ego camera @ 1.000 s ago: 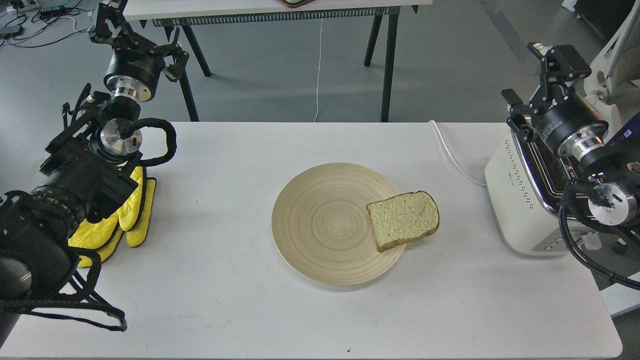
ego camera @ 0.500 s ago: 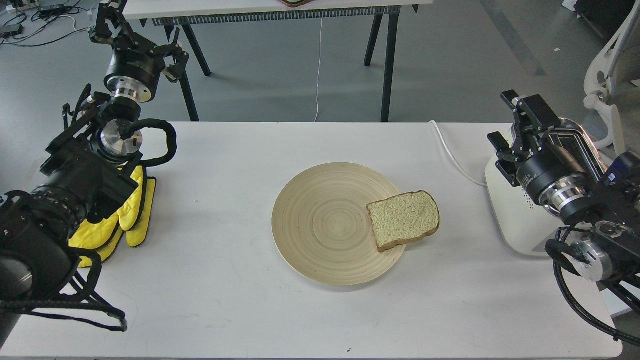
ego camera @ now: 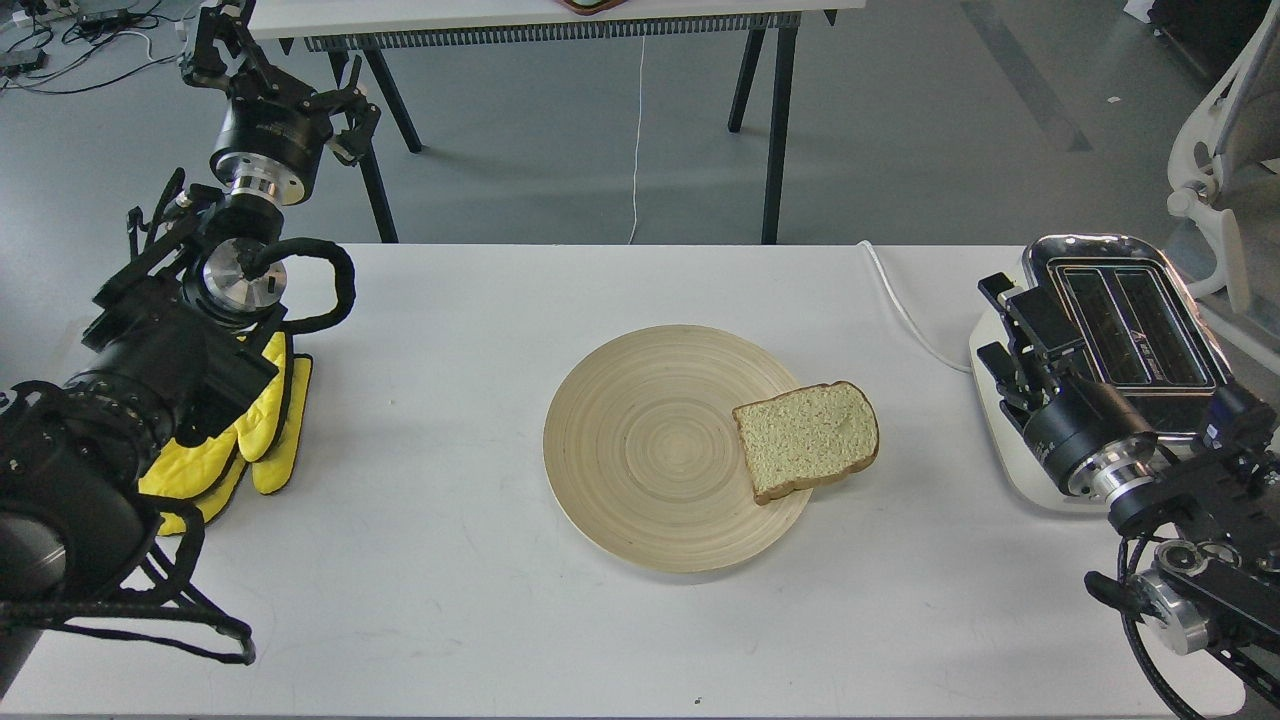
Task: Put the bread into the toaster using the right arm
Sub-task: 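Lower the right gripper from above the toaster toward the table, then reach the right gripper to the bread slice edge and grasp it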
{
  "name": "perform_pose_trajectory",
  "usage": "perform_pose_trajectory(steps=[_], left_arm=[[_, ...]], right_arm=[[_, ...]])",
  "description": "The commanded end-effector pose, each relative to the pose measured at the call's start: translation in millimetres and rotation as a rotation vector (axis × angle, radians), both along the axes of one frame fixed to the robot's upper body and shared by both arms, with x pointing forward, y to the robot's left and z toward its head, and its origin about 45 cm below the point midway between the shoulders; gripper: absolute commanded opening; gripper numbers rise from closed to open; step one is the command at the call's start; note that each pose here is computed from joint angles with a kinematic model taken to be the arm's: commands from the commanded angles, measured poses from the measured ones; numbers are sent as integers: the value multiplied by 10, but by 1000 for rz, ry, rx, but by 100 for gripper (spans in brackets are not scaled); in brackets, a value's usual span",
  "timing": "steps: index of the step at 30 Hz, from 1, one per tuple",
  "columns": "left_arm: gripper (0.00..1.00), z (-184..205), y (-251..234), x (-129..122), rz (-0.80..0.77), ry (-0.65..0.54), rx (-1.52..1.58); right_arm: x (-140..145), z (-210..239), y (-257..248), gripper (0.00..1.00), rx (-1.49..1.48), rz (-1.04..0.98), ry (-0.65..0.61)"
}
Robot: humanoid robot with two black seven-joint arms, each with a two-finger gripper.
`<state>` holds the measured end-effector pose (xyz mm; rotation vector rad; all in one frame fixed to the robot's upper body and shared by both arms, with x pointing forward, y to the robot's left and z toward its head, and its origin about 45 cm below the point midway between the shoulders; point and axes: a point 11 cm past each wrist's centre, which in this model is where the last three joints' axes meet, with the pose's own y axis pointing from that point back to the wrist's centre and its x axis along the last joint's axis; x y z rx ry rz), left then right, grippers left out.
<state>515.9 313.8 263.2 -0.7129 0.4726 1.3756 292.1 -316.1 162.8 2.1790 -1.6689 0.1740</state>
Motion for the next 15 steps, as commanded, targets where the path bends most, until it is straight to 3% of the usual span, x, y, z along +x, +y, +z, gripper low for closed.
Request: perform_pose_trajectory(steps=[1, 9, 15], left_arm=[[100, -2, -4, 0, -2, 1, 3], [100, -4, -12, 0, -3, 1, 0], [100, -4, -12, 0, -3, 1, 0]], right_arm=[[-104, -275, 115, 93, -13, 8, 58], [-133, -711, 301, 89, -44, 20, 142], [-18, -788, 547, 66, -67, 83, 139]])
